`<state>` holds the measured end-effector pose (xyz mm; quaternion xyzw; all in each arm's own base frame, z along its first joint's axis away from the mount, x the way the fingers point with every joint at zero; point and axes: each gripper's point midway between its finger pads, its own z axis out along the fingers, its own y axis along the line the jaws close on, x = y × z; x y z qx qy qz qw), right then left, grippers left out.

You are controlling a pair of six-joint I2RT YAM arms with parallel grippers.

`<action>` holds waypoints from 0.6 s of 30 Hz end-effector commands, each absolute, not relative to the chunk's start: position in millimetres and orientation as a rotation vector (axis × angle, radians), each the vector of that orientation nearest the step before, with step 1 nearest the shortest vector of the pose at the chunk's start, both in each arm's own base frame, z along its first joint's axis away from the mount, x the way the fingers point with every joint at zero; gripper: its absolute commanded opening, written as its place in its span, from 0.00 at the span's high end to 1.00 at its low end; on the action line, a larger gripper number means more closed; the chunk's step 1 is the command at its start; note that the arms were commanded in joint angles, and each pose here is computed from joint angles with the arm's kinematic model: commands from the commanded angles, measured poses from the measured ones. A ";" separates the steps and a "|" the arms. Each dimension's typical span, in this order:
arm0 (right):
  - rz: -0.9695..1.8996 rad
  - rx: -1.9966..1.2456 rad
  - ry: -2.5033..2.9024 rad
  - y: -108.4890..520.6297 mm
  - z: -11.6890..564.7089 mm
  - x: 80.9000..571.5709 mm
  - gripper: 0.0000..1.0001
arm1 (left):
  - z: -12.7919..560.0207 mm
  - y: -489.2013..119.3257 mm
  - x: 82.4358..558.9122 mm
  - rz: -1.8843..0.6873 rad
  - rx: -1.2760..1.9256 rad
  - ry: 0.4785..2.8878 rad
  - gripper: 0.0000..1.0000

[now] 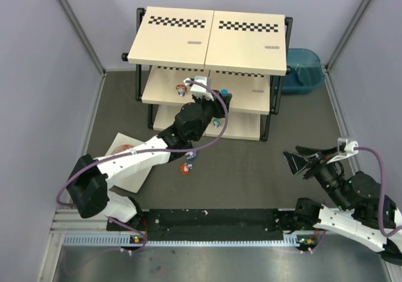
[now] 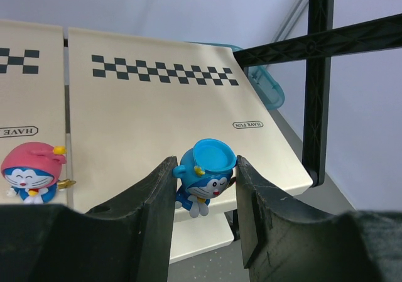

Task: Place and organize the plastic toys onto the shelf

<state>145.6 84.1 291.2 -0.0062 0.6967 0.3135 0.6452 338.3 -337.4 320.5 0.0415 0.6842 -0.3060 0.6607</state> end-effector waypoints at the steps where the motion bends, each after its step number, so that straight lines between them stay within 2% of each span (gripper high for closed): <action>1: 0.680 0.003 1.572 75.1 289.8 147.5 0.36 | 355.8 -344.9 344.6 -0.782 0.035 1.442 1.00; 18: 0.698 0.014 1.560 71.7 286.3 145.3 0.36 | 338.3 -347.9 363.3 -0.712 0.000 1.463 1.00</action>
